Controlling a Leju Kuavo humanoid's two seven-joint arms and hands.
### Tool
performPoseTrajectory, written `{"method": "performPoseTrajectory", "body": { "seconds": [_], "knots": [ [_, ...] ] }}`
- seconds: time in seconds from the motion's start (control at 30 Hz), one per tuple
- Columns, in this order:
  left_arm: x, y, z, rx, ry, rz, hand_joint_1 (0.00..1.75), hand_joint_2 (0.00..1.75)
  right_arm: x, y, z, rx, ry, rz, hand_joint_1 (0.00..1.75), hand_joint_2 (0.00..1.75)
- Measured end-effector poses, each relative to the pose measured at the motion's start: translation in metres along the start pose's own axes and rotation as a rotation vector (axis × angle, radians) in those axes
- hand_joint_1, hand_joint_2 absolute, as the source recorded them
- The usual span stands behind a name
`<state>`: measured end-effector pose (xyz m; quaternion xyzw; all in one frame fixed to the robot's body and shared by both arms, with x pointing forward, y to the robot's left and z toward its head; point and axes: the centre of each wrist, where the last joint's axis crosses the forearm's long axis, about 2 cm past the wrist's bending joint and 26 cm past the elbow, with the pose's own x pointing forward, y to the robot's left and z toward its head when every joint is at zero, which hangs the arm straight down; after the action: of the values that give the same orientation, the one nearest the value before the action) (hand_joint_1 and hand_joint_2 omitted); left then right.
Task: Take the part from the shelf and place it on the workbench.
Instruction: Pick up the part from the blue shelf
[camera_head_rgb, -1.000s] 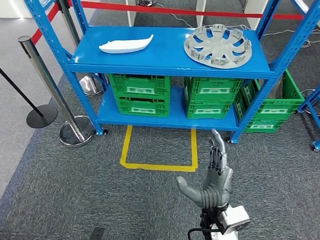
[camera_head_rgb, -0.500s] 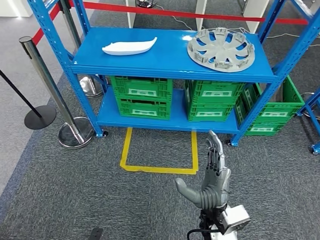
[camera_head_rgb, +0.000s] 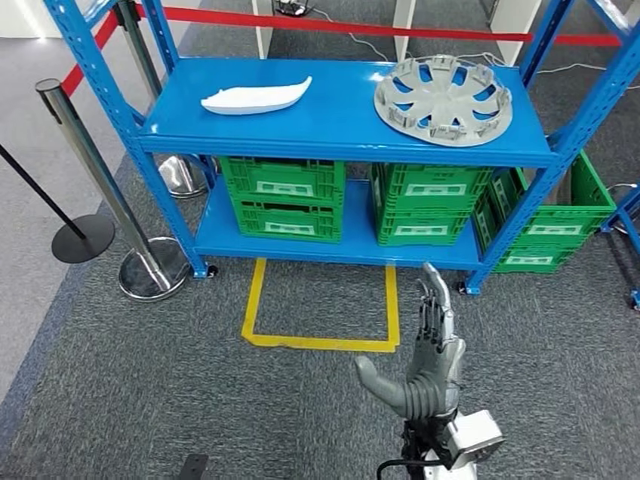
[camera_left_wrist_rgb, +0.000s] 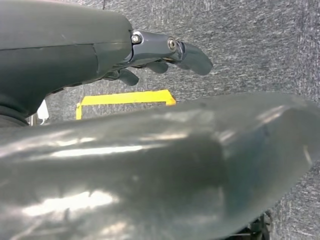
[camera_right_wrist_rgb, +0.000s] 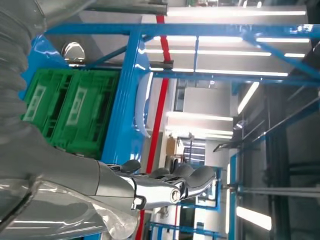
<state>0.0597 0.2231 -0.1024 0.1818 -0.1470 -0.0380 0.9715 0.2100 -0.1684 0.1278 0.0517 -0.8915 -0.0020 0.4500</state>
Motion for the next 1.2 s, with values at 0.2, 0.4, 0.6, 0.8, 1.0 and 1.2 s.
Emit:
{"method": "performPoseTrajectory", "body": {
  "seconds": [0.2,0.4,0.6,0.8,1.0,1.2],
  "knots": [
    [-0.0018,0.0009,-0.0003,0.0,-0.001,-0.007,0.0,0.0,-0.0002,-0.0003,0.0013,0.004,0.003,-0.003,0.0,1.75],
    [-0.0017,0.0011,-0.0005,-0.009,-0.003,-0.011,0.0,0.0,-0.0003,-0.0002,0.0016,0.012,0.004,-0.007,0.0,1.75],
    [-0.0023,0.0008,-0.0003,-0.011,-0.006,-0.021,0.0,0.0,-0.0003,-0.0005,0.0007,0.016,0.002,-0.008,0.0,1.75],
    [-0.0041,0.0009,-0.0001,-0.011,-0.004,-0.023,0.0,0.0,-0.0008,-0.0014,0.0035,0.019,0.009,-0.006,0.0,1.75],
    [-0.0021,0.0,0.0002,-0.013,-0.006,-0.02,0.0,0.0,-0.0012,-0.002,0.006,0.023,0.016,-0.007,0.0,1.75],
    [-0.0011,0.0,0.0,-0.012,-0.007,-0.018,0.0,0.0,-0.0009,-0.0016,0.0067,0.029,0.017,-0.012,0.0,1.75]
  ]
}}
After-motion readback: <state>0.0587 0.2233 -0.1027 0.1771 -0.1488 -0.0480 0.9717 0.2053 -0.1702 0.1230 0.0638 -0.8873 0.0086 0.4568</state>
